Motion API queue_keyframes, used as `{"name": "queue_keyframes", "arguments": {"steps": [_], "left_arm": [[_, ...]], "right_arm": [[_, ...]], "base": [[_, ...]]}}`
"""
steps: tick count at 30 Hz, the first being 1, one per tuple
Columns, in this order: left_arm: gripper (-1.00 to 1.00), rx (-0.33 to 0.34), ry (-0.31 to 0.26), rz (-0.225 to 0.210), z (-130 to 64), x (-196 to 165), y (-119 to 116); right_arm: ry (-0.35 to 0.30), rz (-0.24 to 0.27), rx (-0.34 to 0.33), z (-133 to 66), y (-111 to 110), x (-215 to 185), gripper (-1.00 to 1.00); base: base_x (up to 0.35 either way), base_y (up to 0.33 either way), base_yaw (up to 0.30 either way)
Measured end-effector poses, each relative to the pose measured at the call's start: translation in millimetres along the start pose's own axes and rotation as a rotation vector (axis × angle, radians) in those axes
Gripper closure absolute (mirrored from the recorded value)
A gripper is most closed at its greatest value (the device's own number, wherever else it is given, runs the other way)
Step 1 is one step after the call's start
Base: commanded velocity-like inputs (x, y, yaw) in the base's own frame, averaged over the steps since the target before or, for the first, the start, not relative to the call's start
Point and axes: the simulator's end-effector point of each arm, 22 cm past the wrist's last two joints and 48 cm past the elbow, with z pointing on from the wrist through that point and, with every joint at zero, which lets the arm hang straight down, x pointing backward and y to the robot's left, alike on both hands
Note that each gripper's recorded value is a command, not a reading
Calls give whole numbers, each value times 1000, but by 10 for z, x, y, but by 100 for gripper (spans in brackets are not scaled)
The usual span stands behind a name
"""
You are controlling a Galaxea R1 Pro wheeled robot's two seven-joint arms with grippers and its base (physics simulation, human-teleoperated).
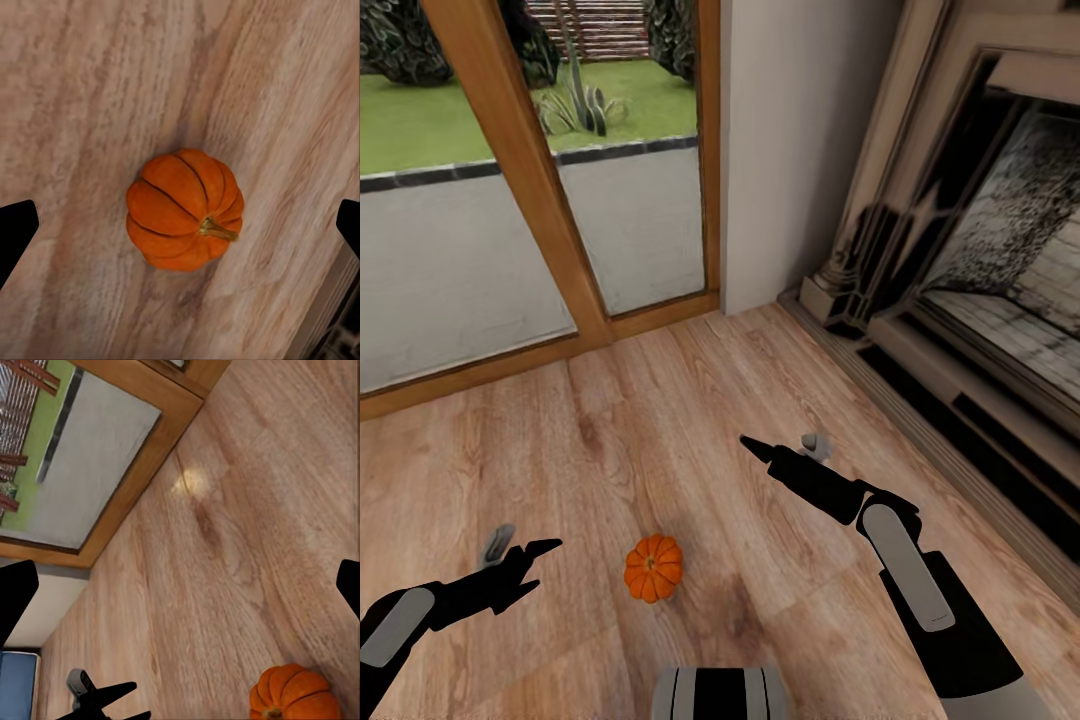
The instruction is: Place each of the two pumpkins and all three candles from the living room inside a cabinet in the living room (use any cabinet), then make sure every cabinet is closed, and position the cauldron so it is next to a table in the living room.
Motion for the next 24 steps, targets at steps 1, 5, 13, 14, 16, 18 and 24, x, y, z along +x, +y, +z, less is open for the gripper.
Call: {"name": "queue_keyframes", "arguments": {"steps": [1,5,13,14,16,18,24], "left_arm": [[-100,-3,2,-2,10,6,19],[-100,-15,11,-9,53,37,92],[-100,-38,26,-23,129,92,236],[-100,-40,28,-25,138,99,253],[-100,-46,32,-28,155,113,288],[-100,-52,36,-31,172,127,324],[-100,-70,47,-41,219,166,438]], "right_arm": [[3,3,2,9,-22,15,-100],[12,14,12,42,-108,63,-100],[30,35,29,103,-270,165,-100],[33,38,31,110,-290,177,-100],[37,42,35,124,-327,202,-100],[41,47,38,138,-365,227,-100],[55,63,51,180,-482,308,-100]], "base": [[0,0,0],[0,0,-37],[0,0,-240],[0,0,-269],[0,0,-270],[0,0,-236],[0,0,-63]]}}
